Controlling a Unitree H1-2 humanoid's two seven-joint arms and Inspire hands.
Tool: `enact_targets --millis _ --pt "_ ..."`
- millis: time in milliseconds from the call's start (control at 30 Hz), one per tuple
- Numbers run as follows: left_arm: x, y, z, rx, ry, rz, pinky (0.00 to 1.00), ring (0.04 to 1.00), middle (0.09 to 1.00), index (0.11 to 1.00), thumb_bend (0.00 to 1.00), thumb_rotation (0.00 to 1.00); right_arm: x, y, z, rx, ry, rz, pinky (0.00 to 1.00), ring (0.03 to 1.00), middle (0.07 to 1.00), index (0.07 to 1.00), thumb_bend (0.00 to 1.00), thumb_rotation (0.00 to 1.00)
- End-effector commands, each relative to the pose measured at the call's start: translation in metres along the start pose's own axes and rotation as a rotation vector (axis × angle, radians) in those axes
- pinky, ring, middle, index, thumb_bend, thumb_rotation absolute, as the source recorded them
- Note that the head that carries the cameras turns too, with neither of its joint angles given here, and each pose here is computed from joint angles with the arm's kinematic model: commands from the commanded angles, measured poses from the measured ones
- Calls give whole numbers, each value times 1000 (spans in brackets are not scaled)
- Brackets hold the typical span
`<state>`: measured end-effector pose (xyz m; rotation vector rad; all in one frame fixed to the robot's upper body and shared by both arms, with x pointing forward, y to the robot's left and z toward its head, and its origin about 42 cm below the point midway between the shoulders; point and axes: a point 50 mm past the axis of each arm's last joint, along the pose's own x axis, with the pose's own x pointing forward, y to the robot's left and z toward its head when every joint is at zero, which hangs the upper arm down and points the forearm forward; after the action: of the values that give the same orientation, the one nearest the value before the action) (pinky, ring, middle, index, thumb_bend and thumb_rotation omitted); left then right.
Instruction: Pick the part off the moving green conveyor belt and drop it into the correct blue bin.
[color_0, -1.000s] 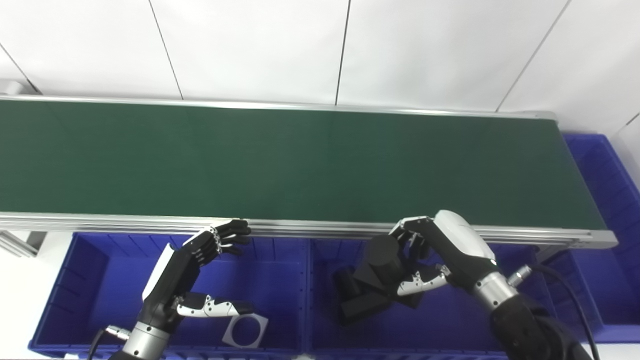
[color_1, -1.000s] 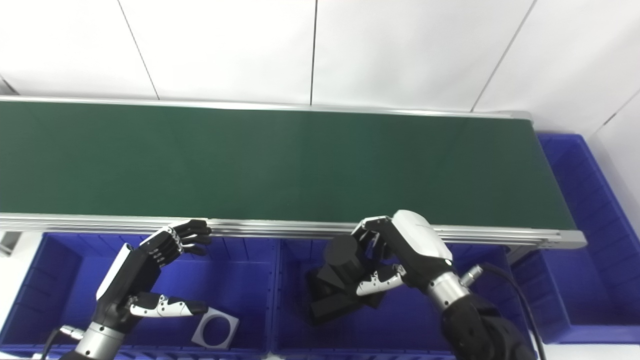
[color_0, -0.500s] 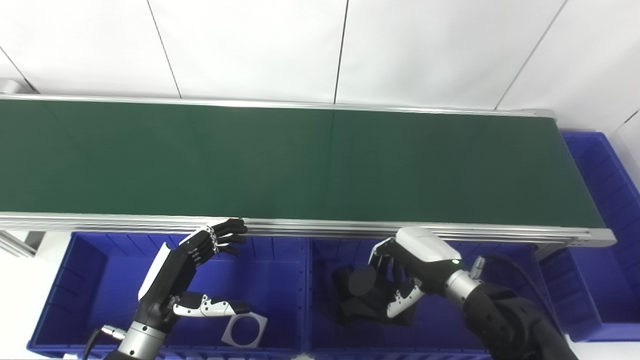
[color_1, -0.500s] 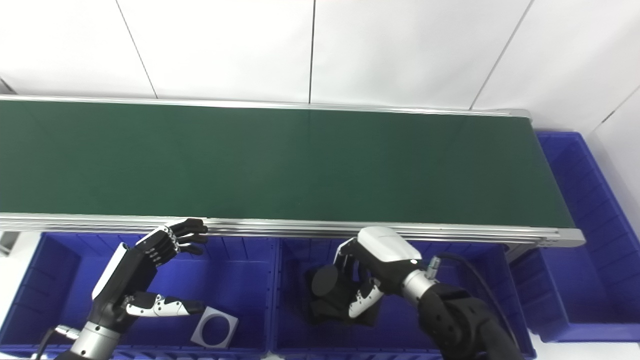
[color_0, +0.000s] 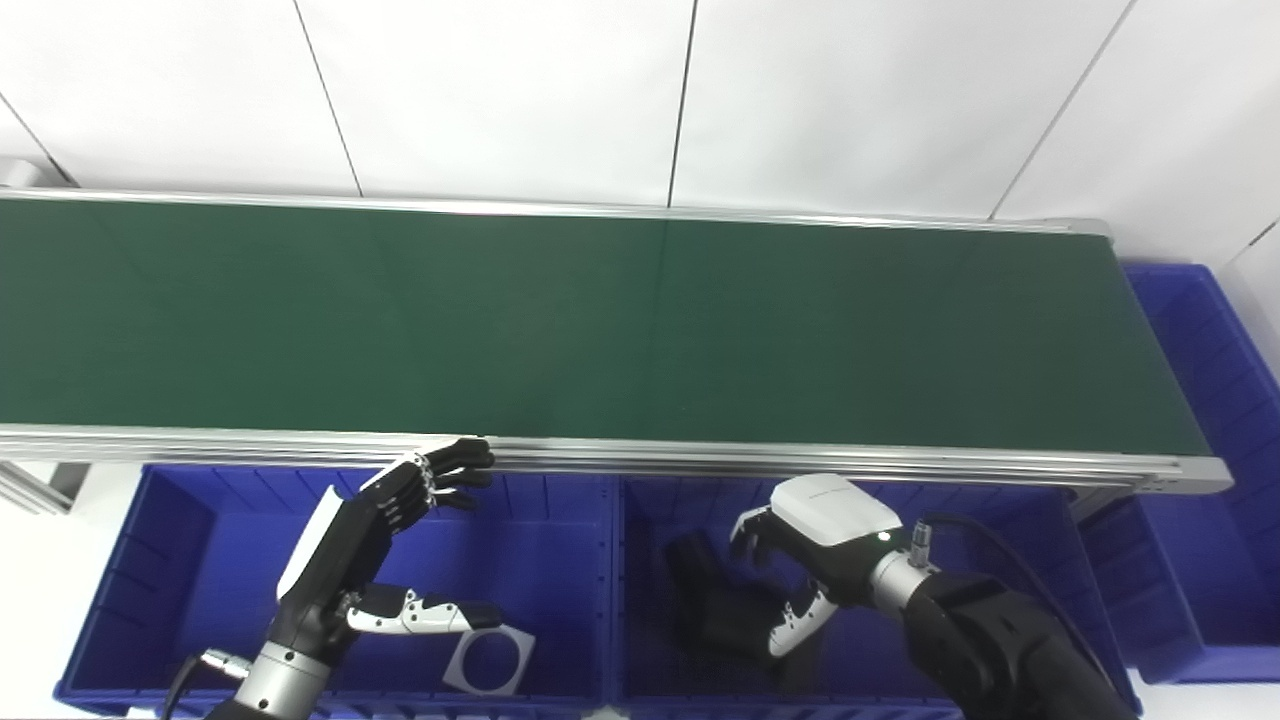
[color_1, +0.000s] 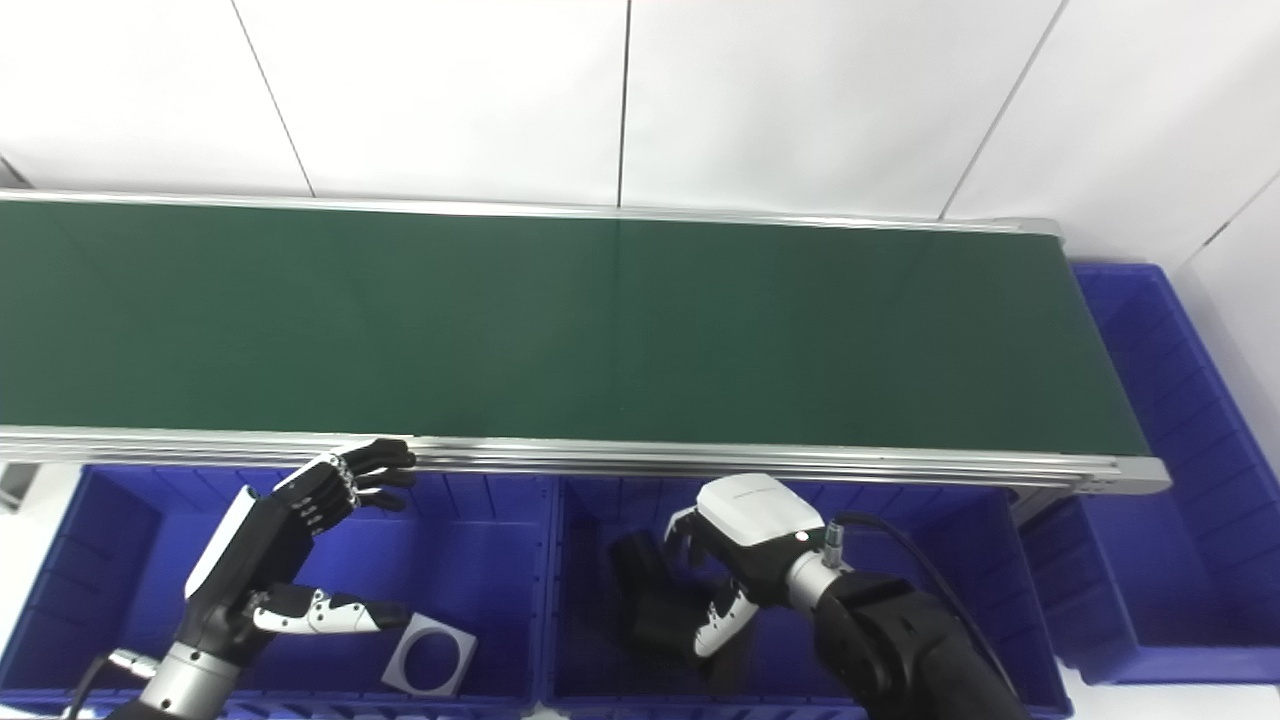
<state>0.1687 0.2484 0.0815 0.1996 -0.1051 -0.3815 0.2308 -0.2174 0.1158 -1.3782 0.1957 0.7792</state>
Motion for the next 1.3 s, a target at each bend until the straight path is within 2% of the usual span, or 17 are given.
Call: enact_targets --millis 0,133,167,200,233,333,467,533,667,967,1133,1267 --pt "8 4 11 39 -37 -16 675 754 805 797 927 200 -8 -12 7 20 -38 -79 798 900 918 902 776 451" --pt "12 3 12 42 -24 -25 699 776 824 810 935 229 -16 -10 15 143 -65 -154 818 924 947 922 793 465" --pt "14 3 11 44 -25 -30 696 781 826 813 939 236 -19 -9 18 193 -71 -184 837 937 963 942 790 481" --pt "16 3 10 46 -26 -36 700 789 831 818 935 246 -21 -6 21 252 -73 -216 847 934 958 930 815 433" --pt "18 2 9 49 -25 -42 701 790 831 819 935 248 -23 -4 24 317 -74 -250 849 934 957 929 819 427" --pt "22 0 6 44 -10 -50 720 803 838 822 937 267 -28 3 32 477 -92 -325 869 939 966 950 820 440" --pt "25 -4 2 25 7 -45 715 814 846 819 942 248 -34 12 42 634 -103 -399 783 912 966 980 784 531" --pt "24 -4 -1 18 9 -42 716 816 849 823 933 237 -36 16 47 688 -90 -420 770 910 968 986 789 538" --pt "22 -5 -4 7 10 -39 729 820 853 828 922 231 -35 26 54 768 -80 -427 778 908 976 1000 827 577" --pt "20 -10 -9 -19 2 -35 736 821 846 830 913 229 -30 41 50 816 -73 -394 763 896 968 1000 839 482" --pt "19 -13 -13 -11 4 -37 722 814 843 823 926 225 -30 48 49 873 -61 -406 795 890 962 1000 855 419" --pt "15 -13 -15 0 5 -31 716 814 843 822 927 236 -30 51 49 895 -58 -399 824 898 968 1000 850 405"
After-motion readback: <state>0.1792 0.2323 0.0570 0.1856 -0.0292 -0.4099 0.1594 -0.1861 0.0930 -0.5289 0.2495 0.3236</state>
